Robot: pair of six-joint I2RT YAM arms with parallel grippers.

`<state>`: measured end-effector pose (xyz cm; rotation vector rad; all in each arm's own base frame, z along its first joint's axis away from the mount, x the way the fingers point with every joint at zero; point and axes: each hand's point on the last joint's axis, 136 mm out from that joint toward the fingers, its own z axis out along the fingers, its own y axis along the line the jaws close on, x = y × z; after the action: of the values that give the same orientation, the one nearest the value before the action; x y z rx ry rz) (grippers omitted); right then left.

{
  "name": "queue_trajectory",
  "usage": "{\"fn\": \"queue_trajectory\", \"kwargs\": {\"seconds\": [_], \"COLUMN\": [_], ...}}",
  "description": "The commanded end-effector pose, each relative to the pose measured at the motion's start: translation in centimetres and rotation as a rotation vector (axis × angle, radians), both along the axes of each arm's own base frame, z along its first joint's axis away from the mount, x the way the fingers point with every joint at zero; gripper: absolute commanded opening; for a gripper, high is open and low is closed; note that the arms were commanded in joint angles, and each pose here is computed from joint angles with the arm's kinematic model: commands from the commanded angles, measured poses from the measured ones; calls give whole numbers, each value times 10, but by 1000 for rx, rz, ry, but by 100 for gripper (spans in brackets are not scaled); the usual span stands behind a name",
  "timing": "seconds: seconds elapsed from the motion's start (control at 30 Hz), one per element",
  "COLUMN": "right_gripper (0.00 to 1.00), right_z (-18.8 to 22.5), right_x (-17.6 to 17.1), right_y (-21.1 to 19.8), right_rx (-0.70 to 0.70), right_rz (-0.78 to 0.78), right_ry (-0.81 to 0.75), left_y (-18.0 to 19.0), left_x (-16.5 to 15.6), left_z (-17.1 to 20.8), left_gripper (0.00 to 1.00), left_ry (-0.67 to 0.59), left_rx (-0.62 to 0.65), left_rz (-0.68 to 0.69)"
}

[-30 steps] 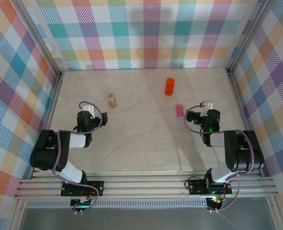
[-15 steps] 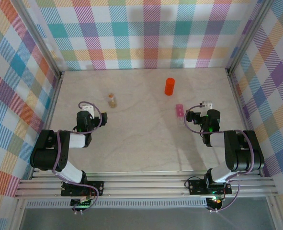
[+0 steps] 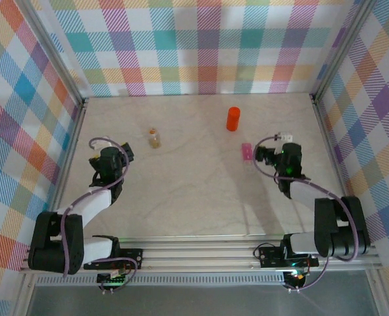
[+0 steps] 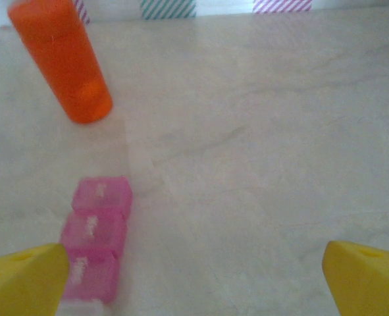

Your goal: Sort the pills into containers

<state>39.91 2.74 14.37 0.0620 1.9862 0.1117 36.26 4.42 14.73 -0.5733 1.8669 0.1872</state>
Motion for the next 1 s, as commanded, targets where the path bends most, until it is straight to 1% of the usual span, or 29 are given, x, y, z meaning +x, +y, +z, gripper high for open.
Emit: {"fn": "queue_trajectory", "kwargs": {"seconds": [0.0, 0.03, 0.17, 0.23, 0.3, 0.4, 0.6, 0.73, 0.83, 0.97], "right_gripper": [99, 99, 99, 99, 99, 99, 99, 99, 99, 99], "right_z": [9, 16, 46, 52, 55, 53, 45, 34, 27, 10], "right_x": [-1, 3, 29, 45, 61, 82, 112, 118, 116, 95], "right_y": [1, 4, 25, 38, 54, 78, 109, 109, 106, 96], "right_rx": [121, 148, 245, 262, 243, 179, 95, 39, 32, 20], "right_rz": [-69, -66, -5, 39, 84, 135, 176, 136, 117, 62], "right_ry": [150, 164, 203, 222, 248, 290, 335, 365, 380, 475], "left_y": [27, 25, 5, 1, 1, -1, -4, -5, -5, -3], "left_x": [-20, -19, -9, -8, -7, -7, -7, -6, -5, -8], "left_z": [-6, -5, -4, -5, -4, -2, -1, -2, -1, 1], "left_gripper": [100, 100, 100, 100, 100, 100, 100, 100, 100, 100], "left_ry": [6, -1, -18, -24, -29, -33, -41, -39, -38, -47], "left_rx": [-70, -82, -143, -160, -162, -162, -168, -167, -168, -165], "left_rz": [222, 214, 94, 72, 66, 55, 40, 33, 35, 51]}}
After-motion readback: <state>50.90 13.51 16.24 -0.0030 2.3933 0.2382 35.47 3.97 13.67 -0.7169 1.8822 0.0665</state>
